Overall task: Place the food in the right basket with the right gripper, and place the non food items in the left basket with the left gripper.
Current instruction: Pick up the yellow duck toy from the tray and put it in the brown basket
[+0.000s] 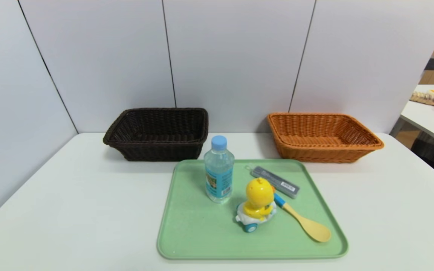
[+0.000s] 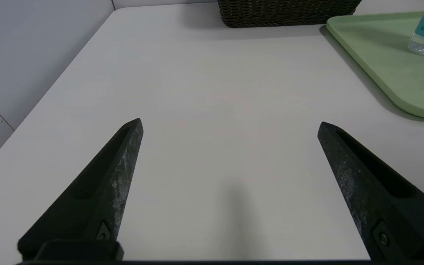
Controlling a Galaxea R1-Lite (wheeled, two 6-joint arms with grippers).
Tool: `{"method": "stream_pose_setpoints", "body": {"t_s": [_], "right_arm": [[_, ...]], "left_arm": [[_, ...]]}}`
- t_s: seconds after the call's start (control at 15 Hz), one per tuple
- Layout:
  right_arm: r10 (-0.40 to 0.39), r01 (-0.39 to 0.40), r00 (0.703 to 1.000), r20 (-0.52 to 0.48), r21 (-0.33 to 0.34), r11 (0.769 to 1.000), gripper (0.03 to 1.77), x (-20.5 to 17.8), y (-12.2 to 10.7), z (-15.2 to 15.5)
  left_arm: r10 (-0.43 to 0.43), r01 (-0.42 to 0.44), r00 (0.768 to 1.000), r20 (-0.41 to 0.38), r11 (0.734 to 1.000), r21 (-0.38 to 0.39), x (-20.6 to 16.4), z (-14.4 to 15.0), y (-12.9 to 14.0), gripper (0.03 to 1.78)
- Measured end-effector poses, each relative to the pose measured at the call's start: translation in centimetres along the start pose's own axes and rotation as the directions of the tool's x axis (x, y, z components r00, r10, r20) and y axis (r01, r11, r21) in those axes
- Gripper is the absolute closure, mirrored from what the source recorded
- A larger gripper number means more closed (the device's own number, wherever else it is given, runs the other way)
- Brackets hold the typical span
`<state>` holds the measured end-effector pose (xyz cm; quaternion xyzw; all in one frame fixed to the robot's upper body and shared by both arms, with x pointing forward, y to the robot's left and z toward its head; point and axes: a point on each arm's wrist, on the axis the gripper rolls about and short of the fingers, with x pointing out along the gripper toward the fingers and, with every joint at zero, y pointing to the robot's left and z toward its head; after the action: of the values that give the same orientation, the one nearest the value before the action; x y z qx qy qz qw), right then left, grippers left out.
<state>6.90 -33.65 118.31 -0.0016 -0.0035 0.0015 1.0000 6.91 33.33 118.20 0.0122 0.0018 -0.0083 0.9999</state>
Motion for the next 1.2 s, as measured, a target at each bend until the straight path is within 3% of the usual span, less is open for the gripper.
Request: {"method": "stream_pose_setpoints", "body": {"t_s": [0.73, 1.0, 1.2], "right_arm": [[0.007, -0.007, 1.0, -0.011, -0.03, 1.0, 0.1, -0.3, 0.0, 0.6], [0.067, -0.069, 0.995, -0.07, -0.034, 0.997, 0.1, -1.6, 0.1, 3.1], [0.09, -0.09, 0.996, -0.02, -0.039, 0.995, 0.1, -1.7, 0.2, 6.6]], "left_arm": [[-0.009, 0.008, 1.0, 0.007, 1.0, 0.03, -0.1, 0.2, 0.0, 0.12], [-0.098, 0.097, 0.995, 0.028, 0.995, 0.036, -0.8, 1.9, -0.2, 0.12], [-0.165, 0.163, 0.986, 0.032, 0.986, 0.041, -1.6, 3.1, -0.3, 0.12]]}}
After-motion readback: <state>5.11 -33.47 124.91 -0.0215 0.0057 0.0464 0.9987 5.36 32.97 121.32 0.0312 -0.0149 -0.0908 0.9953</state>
